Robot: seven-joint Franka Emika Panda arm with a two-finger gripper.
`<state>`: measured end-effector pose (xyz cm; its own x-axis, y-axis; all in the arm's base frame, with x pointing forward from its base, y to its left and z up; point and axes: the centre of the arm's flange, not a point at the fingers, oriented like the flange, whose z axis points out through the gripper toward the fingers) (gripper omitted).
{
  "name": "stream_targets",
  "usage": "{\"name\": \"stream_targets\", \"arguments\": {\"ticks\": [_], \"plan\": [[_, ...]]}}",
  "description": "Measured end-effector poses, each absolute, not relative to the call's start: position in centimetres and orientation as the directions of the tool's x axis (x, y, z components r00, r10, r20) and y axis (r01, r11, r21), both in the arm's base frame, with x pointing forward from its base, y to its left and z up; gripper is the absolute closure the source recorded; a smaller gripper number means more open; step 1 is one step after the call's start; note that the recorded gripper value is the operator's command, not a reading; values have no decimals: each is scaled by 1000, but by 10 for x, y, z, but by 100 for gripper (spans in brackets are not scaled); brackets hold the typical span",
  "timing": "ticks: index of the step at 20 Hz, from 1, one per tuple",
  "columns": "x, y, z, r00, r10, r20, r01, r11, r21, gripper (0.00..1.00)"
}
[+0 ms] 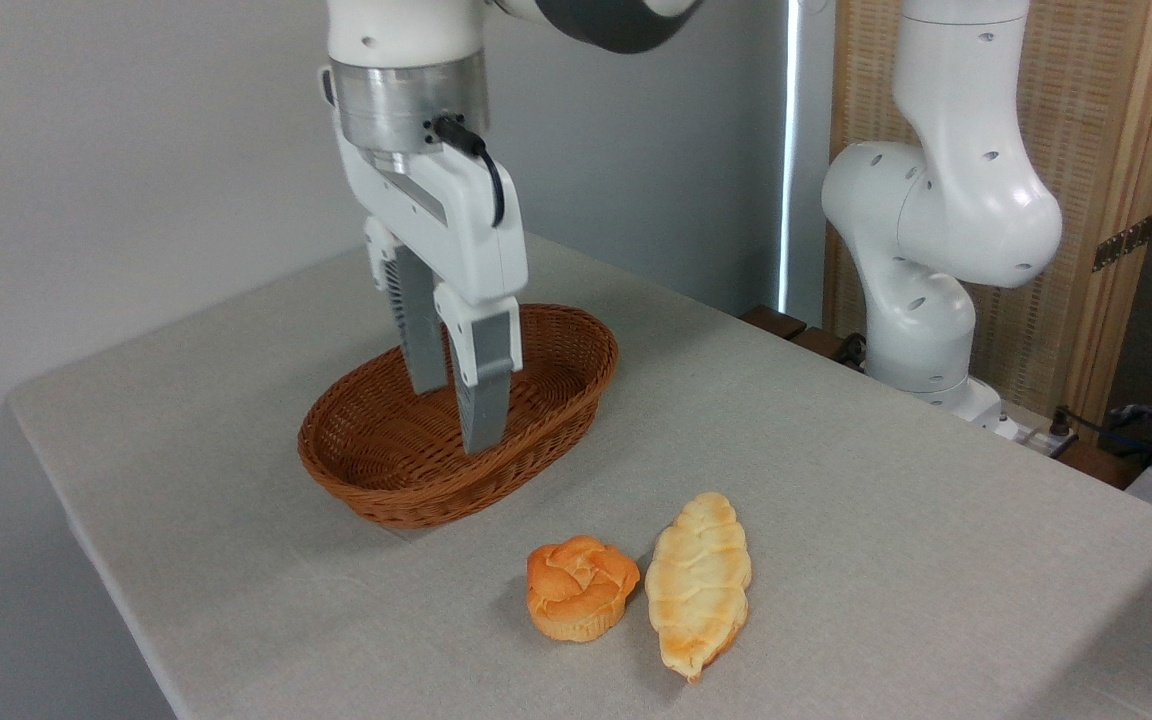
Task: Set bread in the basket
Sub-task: 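Move the gripper from the basket down onto the orange bread roll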
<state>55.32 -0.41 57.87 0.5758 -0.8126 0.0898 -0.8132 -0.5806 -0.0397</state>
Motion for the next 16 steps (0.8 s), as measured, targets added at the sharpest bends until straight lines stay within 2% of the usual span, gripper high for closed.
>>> {"name": "stream_targets", "arguments": {"ticks": [5,8,9,16], "plan": [[549,17,558,420,-907,25,-907,-421,-35,0],[542,24,526,333,-940,-77,-942,-334,0,0],[541,24,520,316,-944,-89,-948,-319,10,0],[536,21,490,280,-954,-108,-957,-286,43,0]]}}
